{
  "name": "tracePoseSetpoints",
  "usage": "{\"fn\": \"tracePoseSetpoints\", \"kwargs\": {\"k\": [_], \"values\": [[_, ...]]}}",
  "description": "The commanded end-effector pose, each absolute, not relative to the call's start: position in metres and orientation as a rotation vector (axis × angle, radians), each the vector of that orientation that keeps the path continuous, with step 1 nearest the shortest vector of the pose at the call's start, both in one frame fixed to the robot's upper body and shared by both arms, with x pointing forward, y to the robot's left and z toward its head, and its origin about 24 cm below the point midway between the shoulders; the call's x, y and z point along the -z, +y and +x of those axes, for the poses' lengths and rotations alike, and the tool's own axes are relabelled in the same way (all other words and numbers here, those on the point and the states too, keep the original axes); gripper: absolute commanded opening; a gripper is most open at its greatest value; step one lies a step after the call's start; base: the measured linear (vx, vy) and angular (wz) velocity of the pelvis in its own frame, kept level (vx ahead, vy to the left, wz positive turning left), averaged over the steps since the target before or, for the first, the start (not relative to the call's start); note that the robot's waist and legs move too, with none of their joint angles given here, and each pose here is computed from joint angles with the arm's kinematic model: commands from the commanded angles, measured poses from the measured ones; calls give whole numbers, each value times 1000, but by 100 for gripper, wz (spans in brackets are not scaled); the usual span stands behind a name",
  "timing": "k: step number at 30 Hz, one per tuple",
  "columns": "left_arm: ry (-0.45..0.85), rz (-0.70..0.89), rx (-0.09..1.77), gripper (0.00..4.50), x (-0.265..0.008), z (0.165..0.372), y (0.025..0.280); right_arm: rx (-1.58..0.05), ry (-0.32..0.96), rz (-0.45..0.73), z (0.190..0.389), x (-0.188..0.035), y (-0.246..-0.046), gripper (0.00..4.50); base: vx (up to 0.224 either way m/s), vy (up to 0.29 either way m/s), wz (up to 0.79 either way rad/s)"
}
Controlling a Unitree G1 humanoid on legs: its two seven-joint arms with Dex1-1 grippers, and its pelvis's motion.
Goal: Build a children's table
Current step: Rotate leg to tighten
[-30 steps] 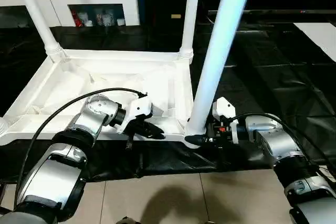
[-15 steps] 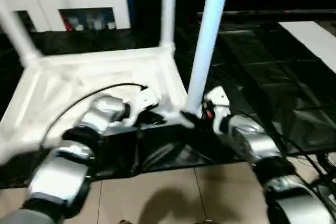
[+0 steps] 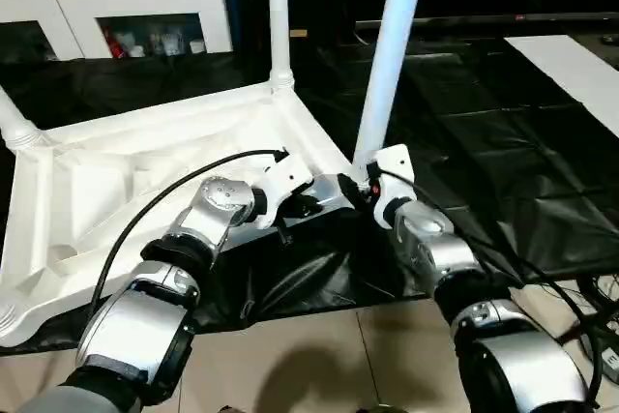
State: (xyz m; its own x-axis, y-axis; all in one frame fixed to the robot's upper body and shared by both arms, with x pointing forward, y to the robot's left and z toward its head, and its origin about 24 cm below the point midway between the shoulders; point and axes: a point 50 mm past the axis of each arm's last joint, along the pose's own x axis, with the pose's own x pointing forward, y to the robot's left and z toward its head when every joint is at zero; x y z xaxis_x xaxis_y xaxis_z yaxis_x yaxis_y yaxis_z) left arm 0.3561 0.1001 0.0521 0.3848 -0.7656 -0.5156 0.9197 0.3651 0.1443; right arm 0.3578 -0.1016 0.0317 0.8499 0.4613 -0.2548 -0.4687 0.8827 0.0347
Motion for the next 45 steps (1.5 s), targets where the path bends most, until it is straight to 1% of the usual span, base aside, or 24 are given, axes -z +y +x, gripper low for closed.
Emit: {"fn": "tracePoseSetpoints", "kwargs": {"k": [1, 2, 3, 4, 5, 7, 8, 10, 12, 14, 15, 17, 19, 21, 28, 32, 34, 36, 37, 38, 40, 41, 42, 45], "values": [[383, 484, 1247, 0, -51, 349, 95, -658, 260, -39, 352, -31, -93, 385, 0, 0, 0], [386, 479, 1264, 0, -51, 348, 98, -710, 257, -48, 349, -31, -95, 385, 0, 0, 0], [386, 479, 1264, 0, -51, 348, 98, -710, 257, -48, 349, -31, -95, 385, 0, 0, 0], [371, 493, 1307, 0, -53, 346, 103, -803, 256, -70, 344, -31, -98, 385, 0, 0, 0], [365, 500, 1319, 0, -54, 345, 105, -826, 256, -75, 343, -30, -99, 385, 0, 0, 0], [378, 499, 1372, 0, -55, 343, 112, -949, 252, -93, 335, -31, -105, 385, 0, 0, 0], [378, 499, 1372, 0, -55, 343, 112, -949, 252, -93, 335, -31, -105, 385, 0, 0, 0], [399, 491, 1428, 0, -57, 340, 122, -1134, 296, -122, 321, -28, -115, 385, 0, 0, 0], [405, 494, 1442, 0, -58, 340, 124, -1172, 313, -127, 318, -27, -117, 385, 0, 0, 0], [430, 509, 1498, 0, -59, 337, 129, -1313, 372, -144, 307, -27, -126, 385, 0, 0, 0], [437, 508, 1513, 0, -59, 336, 131, -1342, 383, -154, 305, -27, -128, 385, 0, 0, 0], [448, 513, 1535, 0, -58, 335, 132, -1378, 395, -181, 302, -26, -130, 385, 0, 0, 0], [461, 519, 1560, 0, -57, 333, 134, -1407, 409, -197, 300, -27, -131, 358, 0, 0, 0], [466, 524, 1577, 0, -57, 332, 135, -1426, 412, -205, 299, -28, -131, 348, 0, 0, 0], [477, 528, 1590, 0, -58, 332, 136, -1453, 432, -187, 297, -27, -127, 285, 0, 0, 0], [467, 511, 1563, 0, -57, 333, 135, -1374, 414, -131, 299, -26, -126, 275, 0, 0, 0], [458, 516, 1518, 0, -57, 336, 133, -1325, 434, -120, 300, -23, -125, 274, 0, 0, 0], [457, 522, 1399, 0, -55, 343, 126, -1152, 419, -175, 307, -15, -120, 273, 0, 0, 0], [456, 522, 1393, 0, -55, 343, 125, -1143, 418, -176, 307, -15, -120, 273, 0, 0, 0], [450, 505, 1350, 0, -54, 346, 121, -1040, 406, -186, 313, -12, -119, 273, 0, 0, 0], [438, 484, 1309, 0, -53, 348, 112, -885, 403, -138, 322, -10, -116, 272, 0, 0, 0], [439, 470, 1283, 0, -51, 348, 102, -772, 395, -107, 327, -9, -111, 272, 0, 0, 0], [439, 468, 1282, 0, -51, 348, 102, -765, 395, -105, 328, -9, -110, 272, 0, 0, 0], [432, 438, 1241, 0, -49, 349, 84, -643, 385, -80, 334, -8, -95, 272, 0, 0, 0]]}}
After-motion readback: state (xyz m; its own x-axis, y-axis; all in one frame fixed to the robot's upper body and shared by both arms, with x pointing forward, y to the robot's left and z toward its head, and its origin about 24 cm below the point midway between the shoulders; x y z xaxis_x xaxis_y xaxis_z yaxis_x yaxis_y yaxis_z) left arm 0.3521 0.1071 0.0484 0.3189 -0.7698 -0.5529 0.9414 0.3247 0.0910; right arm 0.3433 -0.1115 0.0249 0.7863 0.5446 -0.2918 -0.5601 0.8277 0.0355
